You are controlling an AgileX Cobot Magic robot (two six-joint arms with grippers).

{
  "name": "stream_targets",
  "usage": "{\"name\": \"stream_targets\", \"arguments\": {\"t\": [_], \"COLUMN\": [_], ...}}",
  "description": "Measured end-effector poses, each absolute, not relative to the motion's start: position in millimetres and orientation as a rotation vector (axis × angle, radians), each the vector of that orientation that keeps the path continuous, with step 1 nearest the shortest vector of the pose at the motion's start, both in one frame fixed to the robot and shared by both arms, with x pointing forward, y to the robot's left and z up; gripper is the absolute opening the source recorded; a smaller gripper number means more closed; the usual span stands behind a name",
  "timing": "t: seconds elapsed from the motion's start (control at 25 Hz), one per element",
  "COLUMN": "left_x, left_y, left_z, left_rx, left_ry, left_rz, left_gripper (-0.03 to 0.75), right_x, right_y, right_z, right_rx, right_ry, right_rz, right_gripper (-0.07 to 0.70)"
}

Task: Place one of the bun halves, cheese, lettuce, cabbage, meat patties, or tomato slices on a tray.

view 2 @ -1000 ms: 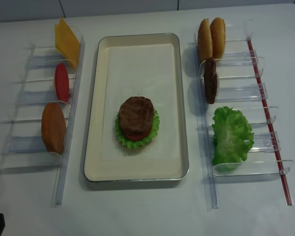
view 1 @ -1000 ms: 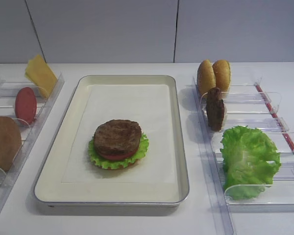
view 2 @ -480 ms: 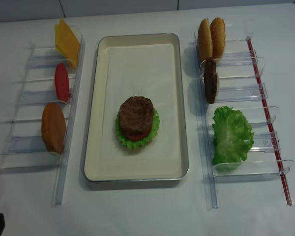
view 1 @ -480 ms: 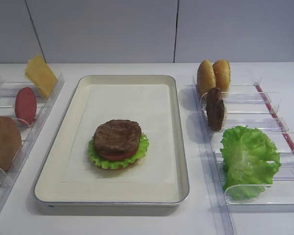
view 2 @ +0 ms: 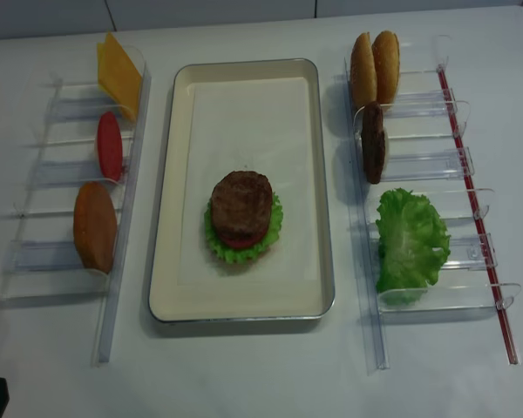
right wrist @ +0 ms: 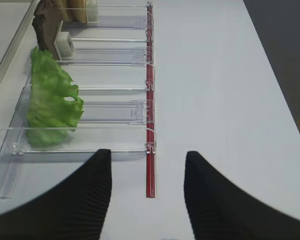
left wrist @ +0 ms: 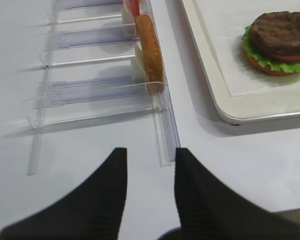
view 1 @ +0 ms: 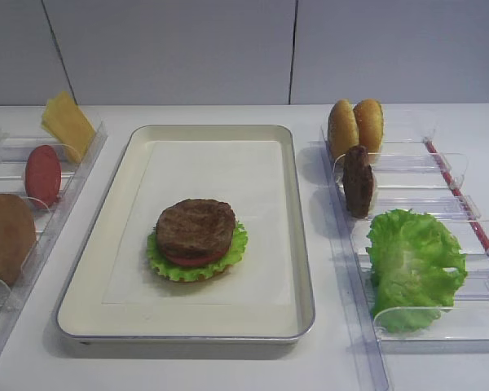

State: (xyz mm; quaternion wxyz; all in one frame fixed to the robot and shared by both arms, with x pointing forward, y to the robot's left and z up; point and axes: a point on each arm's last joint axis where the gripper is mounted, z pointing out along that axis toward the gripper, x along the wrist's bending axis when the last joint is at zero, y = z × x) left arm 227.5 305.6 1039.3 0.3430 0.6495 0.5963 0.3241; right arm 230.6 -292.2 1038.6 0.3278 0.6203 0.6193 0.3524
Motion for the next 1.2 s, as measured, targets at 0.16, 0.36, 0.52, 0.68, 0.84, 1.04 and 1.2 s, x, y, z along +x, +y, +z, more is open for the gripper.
{"name": "stream_targets", "arguments": {"t": [0.16, 0.36, 0.52, 0.68, 0.84, 1.04, 1.2], "left_x": [227.5, 227.5, 227.5, 227.5, 227.5, 227.5, 227.5], "left_y": [305.6, 305.6, 305.6, 305.6, 305.6, 305.6, 305.6], "left_z": [1039.3, 1039.3, 1039.3, 1039.3, 1039.3, 1039.3, 1039.3], "left_rx": [1.688, 1.688, 1.688, 1.688, 1.688, 1.688, 1.688], "left_ry": [1.550, 1.550, 1.550, 1.550, 1.550, 1.550, 1.550], "left_rz": [0.842, 0.842, 0.842, 0.842, 0.842, 0.842, 0.842], "left_gripper": [0.239, 0.238, 0.239, 0.239, 0.239, 0.239, 0.239], "right_x": [230.6, 230.6, 230.6, 230.6, 230.6, 230.6, 230.6], "right_y": [-292.2, -292.2, -292.2, -292.2, -292.2, -292.2, -292.2], "right_z": [1038.6, 1038.6, 1038.6, 1038.6, 1038.6, 1038.6, 1038.6], "right_rx": [1.626, 1.625, 1.625, 1.625, 1.625, 1.625, 1.625], "right_ry": [1.621, 1.620, 1.620, 1.620, 1.620, 1.620, 1.620], "right_rz": [0.923, 0.924, 0.924, 0.924, 0.924, 0.924, 0.924], "right_gripper": [0.342, 0.342, 0.342, 0.342, 0.342, 0.342, 0.342]}}
